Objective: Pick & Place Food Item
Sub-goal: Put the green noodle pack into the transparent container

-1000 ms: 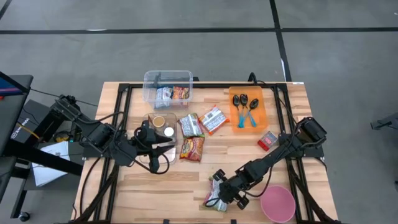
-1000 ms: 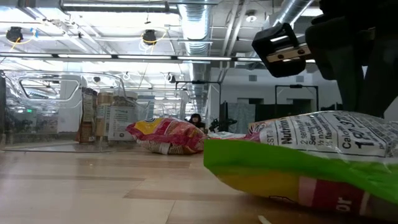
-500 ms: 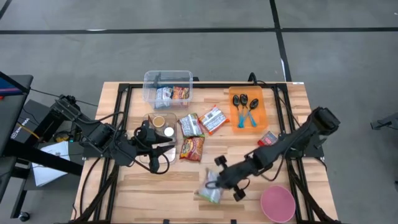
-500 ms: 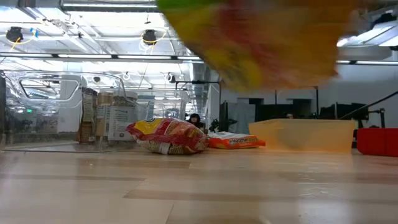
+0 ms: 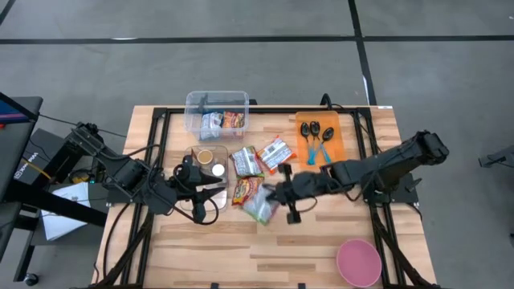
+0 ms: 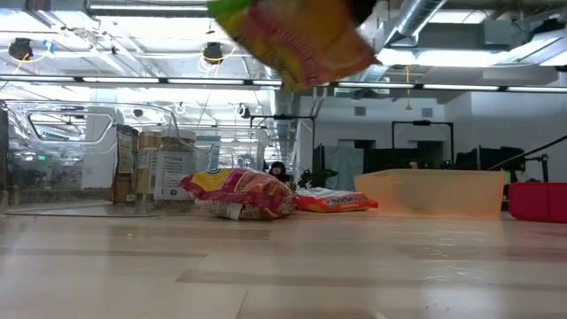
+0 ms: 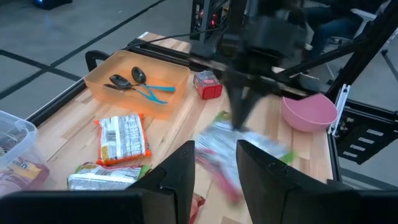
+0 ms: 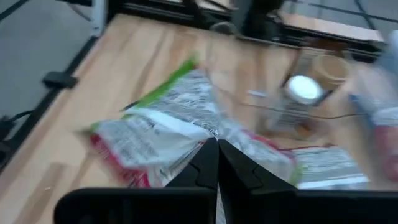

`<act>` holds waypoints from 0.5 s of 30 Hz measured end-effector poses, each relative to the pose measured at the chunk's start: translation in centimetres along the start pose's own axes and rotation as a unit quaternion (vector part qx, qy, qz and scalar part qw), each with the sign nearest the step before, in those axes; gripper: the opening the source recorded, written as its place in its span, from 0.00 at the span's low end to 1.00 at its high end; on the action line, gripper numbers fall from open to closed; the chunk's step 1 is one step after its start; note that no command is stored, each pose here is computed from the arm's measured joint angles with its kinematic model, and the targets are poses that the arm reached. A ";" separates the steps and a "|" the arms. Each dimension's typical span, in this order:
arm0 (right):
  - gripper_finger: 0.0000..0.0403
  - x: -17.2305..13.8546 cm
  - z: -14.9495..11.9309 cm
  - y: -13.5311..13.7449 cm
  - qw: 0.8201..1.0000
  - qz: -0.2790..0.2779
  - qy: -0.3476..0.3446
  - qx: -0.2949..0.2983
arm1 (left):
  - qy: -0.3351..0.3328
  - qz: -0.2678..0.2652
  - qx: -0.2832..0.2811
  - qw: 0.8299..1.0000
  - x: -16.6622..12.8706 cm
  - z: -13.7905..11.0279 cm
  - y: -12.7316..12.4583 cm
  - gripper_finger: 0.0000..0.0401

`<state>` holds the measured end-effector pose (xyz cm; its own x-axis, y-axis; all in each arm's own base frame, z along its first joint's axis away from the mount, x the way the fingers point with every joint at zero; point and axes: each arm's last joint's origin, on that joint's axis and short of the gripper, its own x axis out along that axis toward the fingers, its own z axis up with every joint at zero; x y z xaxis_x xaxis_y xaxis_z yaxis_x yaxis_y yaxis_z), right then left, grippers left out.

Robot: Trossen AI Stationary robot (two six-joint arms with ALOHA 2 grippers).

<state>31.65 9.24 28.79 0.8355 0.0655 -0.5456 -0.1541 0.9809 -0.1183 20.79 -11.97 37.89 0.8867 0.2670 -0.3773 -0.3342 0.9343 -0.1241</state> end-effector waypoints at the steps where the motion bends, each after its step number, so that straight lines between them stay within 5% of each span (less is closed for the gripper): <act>1: 0.00 0.0 0.3 -0.6 1.000 -0.007 -0.001 -0.002 | 0.000 0.000 0.000 1.000 0.0 0.0 0.0 0.28; 15: 0.00 -1.8 4.6 -10.8 0.991 -0.125 -0.047 0.013 | 0.005 0.003 -0.020 1.000 0.0 -0.1 0.1 0.28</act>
<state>34.23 -0.59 34.85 0.8919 -0.1647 -0.4212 0.0765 0.9729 -0.2184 20.72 -11.93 37.78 0.8820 0.2698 -0.3864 -0.3516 0.9226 -0.1585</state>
